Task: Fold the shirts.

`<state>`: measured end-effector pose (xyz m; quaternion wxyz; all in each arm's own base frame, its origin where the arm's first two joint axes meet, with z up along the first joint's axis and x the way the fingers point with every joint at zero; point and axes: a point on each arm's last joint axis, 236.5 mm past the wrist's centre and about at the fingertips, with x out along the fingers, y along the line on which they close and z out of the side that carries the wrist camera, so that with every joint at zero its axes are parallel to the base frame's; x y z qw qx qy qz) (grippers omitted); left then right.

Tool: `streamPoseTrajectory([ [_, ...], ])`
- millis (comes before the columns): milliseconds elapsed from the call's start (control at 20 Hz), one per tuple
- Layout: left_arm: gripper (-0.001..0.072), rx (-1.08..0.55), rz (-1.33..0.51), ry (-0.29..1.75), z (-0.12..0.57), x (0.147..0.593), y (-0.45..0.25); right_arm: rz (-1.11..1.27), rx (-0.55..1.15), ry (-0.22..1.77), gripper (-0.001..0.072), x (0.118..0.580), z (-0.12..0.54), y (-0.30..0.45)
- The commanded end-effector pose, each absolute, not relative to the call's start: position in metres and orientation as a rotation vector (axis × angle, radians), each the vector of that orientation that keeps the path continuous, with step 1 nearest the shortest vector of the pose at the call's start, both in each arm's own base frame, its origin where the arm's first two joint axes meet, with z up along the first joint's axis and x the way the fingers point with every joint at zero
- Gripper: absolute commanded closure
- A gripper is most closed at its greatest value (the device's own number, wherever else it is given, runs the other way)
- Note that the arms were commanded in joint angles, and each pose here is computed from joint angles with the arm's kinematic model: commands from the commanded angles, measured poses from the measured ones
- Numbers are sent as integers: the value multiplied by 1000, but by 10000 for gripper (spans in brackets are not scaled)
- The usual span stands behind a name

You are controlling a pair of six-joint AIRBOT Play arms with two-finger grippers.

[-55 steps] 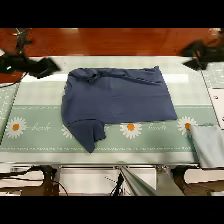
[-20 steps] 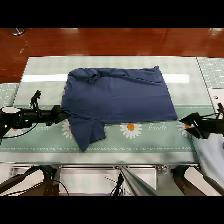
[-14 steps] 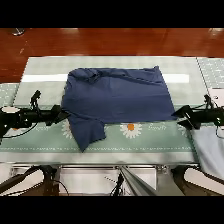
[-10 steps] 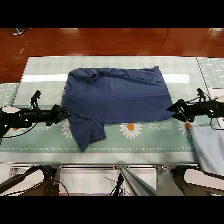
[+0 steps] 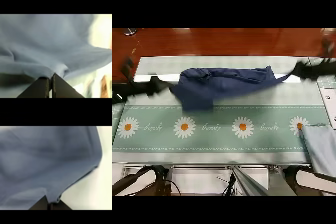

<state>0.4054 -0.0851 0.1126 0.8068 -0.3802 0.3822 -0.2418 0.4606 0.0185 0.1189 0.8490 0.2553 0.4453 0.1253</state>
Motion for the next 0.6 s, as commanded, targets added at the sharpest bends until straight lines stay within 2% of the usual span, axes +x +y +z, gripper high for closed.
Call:
streamPoseTrajectory([
  [0, 683, -639, -661, 429, 305, 415, -90, 320, 332, 516, 688, 447, 327, 31],
  [100, 683, -460, -615, 276, 391, 393, -81, 339, 246, 339, 687, 394, 409, 46],
  [250, 683, -206, -482, 134, 470, 337, -71, 325, 139, 161, 687, 304, 473, 60],
  [400, 683, -48, -328, 32, 509, 273, -61, 219, 37, 79, 687, 226, 495, 52],
  [550, 683, 41, -192, -3, 517, 215, -51, 144, -7, 117, 687, 175, 481, 46],
])
